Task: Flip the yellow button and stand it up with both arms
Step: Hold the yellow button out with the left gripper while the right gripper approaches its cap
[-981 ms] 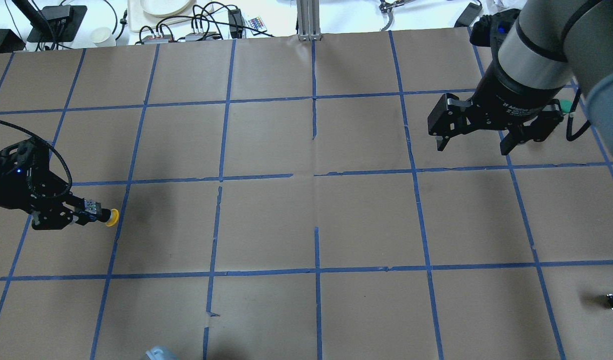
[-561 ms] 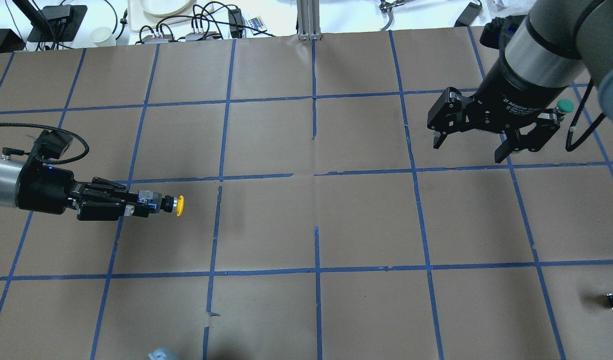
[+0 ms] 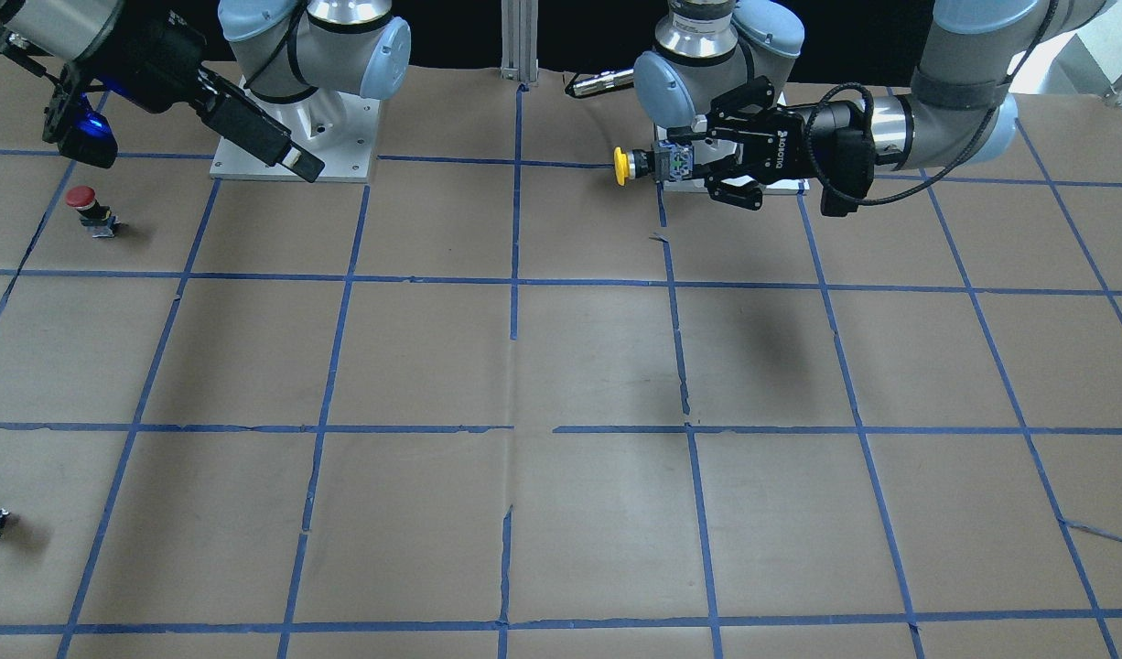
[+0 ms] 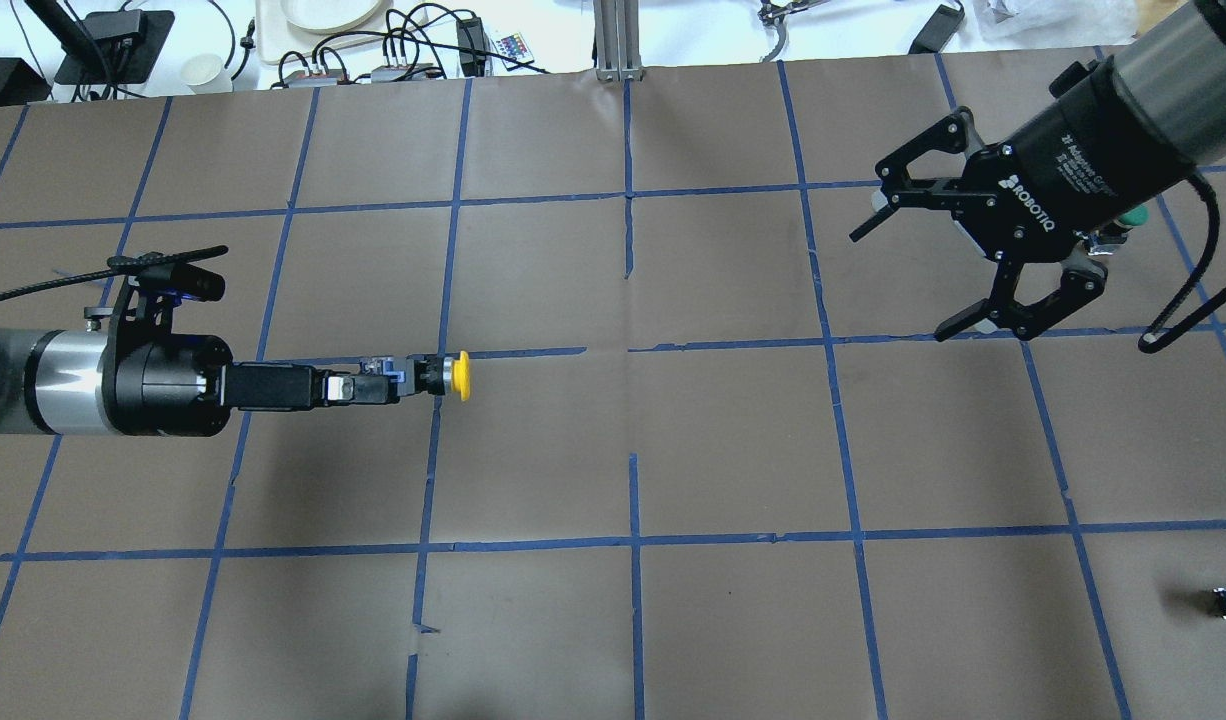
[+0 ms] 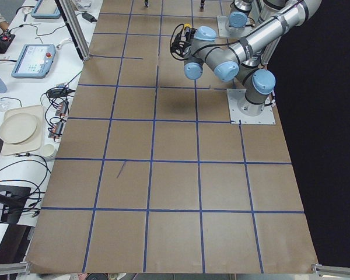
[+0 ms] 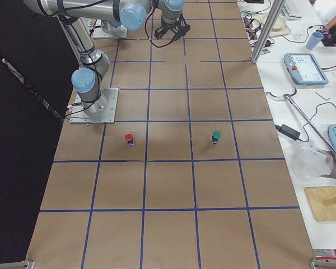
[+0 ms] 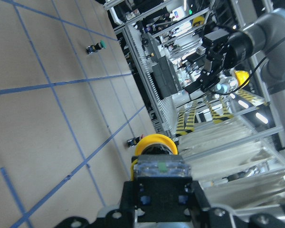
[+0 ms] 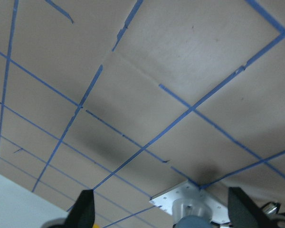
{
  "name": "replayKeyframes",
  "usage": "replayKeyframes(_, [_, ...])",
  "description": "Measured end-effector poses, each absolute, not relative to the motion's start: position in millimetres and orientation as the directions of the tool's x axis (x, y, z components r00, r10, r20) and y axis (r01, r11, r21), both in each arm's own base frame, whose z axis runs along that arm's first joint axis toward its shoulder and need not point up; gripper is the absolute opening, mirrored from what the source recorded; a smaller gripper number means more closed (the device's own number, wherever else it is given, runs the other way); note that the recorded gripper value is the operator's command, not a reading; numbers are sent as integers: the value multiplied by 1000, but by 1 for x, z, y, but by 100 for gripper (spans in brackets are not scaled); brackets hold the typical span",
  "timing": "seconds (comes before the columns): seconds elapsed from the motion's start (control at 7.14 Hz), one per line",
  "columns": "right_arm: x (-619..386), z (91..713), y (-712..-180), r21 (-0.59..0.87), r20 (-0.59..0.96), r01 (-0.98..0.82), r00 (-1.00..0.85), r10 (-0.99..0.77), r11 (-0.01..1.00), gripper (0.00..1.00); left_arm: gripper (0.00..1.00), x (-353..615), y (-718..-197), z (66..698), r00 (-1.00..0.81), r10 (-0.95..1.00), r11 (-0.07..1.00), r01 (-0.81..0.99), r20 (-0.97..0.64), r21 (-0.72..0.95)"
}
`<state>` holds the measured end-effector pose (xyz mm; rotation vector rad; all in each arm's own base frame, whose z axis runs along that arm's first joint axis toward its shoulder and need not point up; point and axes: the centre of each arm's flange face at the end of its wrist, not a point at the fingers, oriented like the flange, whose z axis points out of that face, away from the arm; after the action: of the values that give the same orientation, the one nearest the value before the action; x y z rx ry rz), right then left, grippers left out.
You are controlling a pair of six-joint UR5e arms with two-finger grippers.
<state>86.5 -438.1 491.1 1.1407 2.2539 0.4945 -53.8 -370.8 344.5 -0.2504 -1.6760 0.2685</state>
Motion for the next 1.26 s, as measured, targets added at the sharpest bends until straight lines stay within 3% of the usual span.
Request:
replayKeyframes(0.56, [104,493,-436,791,-182,555,-188,965,258,100,14,-145,-350,359,-19,215,973,-88,977,-215])
replayKeyframes(1.26, [129,467,-418,892,-62,437,-139,988,117,100,14,-155,-345,368,-17,225,968,-112,974,-225])
